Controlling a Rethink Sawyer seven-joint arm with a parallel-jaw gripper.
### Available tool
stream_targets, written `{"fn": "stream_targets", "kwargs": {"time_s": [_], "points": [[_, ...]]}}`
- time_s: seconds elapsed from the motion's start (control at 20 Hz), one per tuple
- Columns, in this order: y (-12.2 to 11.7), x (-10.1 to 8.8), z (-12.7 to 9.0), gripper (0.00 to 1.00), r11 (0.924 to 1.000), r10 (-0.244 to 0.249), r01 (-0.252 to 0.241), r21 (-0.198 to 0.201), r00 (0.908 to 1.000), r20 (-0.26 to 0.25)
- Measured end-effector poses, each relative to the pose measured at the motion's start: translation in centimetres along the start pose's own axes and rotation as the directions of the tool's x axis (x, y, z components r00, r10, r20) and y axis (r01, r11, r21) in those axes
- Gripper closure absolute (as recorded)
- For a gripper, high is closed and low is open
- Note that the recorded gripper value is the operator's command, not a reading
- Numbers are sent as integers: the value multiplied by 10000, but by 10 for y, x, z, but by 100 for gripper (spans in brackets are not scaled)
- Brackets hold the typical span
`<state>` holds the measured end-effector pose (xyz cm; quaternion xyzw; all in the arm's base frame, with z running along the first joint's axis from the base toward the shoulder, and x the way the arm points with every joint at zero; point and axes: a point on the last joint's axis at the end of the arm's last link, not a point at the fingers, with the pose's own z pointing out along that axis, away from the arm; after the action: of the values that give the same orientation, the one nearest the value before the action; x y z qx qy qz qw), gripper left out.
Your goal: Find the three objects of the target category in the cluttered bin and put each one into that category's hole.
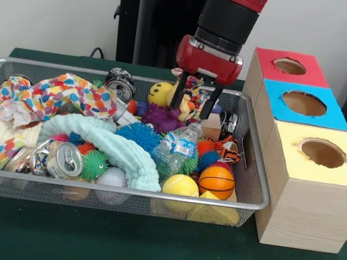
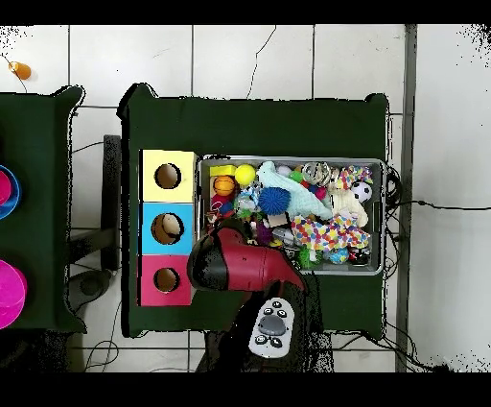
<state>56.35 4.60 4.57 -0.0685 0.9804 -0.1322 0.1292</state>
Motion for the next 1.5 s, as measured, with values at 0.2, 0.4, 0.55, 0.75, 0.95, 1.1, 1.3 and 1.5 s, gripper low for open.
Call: {"fn": "stream_targets", "kwargs": {"time_s": [0.2,0.4,0.55,0.75,0.95,1.1,1.3,1.5], "points": [[8,7,8,0,9998,206,-208,-66,9995,-249],[11,15,12,0,9988,468,-473,-105,9977,-497],[13,18,14,0,9985,528,-535,-115,9970,-557],[18,22,21,0,9986,508,-513,-92,9976,-480],[21,25,31,0,9990,455,-456,-22,9987,-219],[22,27,38,0,9991,431,-431,35,9991,33],[25,29,46,0,9992,407,-408,54,9989,241],[30,33,53,0,9992,407,-408,29,9987,317]]}}
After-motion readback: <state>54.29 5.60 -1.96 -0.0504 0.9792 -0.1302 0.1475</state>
